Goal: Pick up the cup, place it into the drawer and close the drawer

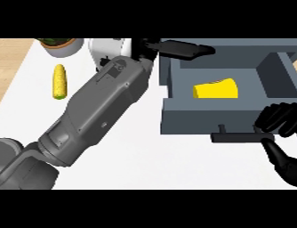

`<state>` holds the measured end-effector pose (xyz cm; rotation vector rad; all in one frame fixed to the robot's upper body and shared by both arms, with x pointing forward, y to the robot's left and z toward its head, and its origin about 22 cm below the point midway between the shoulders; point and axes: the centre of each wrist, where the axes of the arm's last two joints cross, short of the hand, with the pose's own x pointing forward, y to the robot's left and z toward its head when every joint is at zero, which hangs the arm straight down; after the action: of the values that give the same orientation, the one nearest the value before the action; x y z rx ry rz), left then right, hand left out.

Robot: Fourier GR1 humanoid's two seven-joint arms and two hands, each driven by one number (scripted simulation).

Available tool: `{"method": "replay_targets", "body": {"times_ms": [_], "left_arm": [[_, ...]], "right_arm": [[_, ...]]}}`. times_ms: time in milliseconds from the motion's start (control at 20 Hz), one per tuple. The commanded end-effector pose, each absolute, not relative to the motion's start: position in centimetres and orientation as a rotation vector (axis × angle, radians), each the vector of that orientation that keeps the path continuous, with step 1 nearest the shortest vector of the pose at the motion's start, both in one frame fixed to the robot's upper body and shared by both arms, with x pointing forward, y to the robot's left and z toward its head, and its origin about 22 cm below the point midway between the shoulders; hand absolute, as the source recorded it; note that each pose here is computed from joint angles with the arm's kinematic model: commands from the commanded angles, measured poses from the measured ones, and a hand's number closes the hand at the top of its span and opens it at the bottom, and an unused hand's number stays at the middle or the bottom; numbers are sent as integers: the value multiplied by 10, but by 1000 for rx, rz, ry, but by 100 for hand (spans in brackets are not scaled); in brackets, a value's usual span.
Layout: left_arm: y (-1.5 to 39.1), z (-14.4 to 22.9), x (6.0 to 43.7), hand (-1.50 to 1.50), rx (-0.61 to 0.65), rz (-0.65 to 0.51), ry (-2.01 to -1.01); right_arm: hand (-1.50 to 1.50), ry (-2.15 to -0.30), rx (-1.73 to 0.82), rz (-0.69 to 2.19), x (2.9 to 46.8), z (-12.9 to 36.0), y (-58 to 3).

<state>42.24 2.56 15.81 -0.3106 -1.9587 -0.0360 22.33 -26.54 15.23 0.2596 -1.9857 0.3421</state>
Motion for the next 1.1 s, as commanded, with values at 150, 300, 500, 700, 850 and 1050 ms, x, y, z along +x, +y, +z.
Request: {"method": "replay_targets", "body": {"times_ms": [150, 300, 500, 700, 850, 1050], "left_arm": [[99, 141, 417, -150, -259, 88, -1930], [126, 129, 400, -150, -270, 102, -1902], [169, 105, 368, -150, -259, 133, -1894], [191, 112, 345, -150, -279, 161, -1875], [232, 101, 329, -150, -276, 155, -1879], [235, 83, 313, -150, -274, 159, -1869]], "right_arm": [[150, -1934, 128, 540, 208, 156, -275], [150, -1893, 73, 604, 205, 141, -282], [150, -1851, 14, 610, 206, 143, -270], [150, -1836, -58, 633, 225, 132, -253], [150, -1820, -112, 770, 227, 119, -256], [150, -1790, -274, 1037, 238, 118, -239]]}}
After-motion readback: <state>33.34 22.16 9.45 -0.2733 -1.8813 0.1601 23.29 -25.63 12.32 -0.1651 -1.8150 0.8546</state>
